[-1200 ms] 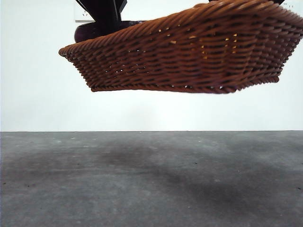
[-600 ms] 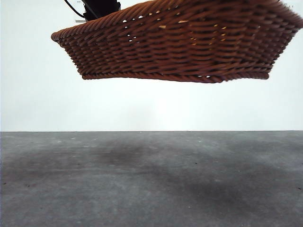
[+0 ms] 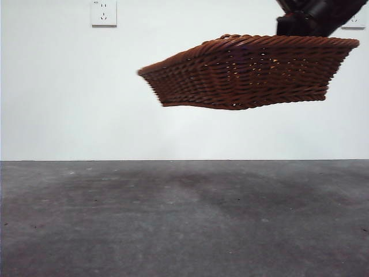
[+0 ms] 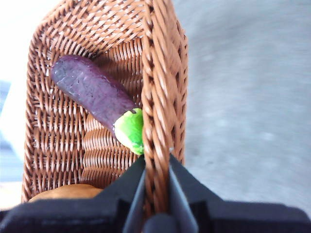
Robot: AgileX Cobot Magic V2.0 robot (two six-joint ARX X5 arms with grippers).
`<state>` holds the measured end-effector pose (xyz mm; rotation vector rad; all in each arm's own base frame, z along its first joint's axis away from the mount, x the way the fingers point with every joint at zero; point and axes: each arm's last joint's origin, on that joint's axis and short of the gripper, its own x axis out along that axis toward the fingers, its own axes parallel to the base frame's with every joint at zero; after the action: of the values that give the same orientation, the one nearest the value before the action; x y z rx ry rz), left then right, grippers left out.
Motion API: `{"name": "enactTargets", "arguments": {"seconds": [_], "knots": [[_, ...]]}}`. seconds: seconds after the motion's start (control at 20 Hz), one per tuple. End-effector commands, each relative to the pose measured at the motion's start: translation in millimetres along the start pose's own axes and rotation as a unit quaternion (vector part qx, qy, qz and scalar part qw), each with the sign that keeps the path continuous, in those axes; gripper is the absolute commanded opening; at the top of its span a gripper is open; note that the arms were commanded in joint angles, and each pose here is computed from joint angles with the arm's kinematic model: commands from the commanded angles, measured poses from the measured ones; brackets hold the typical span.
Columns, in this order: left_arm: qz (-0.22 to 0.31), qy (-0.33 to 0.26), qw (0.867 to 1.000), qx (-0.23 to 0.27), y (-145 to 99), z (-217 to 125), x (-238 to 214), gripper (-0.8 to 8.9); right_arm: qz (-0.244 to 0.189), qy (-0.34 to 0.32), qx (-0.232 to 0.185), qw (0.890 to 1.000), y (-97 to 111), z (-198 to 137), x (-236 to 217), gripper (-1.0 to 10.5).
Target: Help me put the vegetables on the table into the basket
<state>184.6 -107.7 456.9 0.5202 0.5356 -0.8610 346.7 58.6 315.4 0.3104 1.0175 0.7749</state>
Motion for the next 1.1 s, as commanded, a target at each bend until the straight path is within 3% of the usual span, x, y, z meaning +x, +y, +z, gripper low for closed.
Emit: {"name": "enactTargets", "arguments": {"seconds": [0.05,0.35,0.6,0.9,1.1], "knots": [[0.020,-0.019,0.999,-0.041,-2,-5,-21,-0.12,-0.006,-0.019,0.036,0.999,-16,0,-13,-0.1],[0.038,-0.043,0.997,-0.051,-8,-10,-44,-0.08,-0.067,-0.053,0.074,0.994,-54,-6,-46,-0.1],[0.037,-0.041,0.997,-0.057,-7,-10,-42,-0.08,-0.091,-0.060,0.102,0.989,-83,-26,-28,-0.1],[0.036,-0.041,0.997,-0.062,-7,-10,-42,-0.08,-0.096,-0.090,0.143,0.981,-122,-61,-14,-0.1],[0.036,-0.041,0.997,-0.063,-7,-10,-43,-0.08,-0.090,-0.097,0.147,0.980,-136,-75,-12,-0.1]]}}
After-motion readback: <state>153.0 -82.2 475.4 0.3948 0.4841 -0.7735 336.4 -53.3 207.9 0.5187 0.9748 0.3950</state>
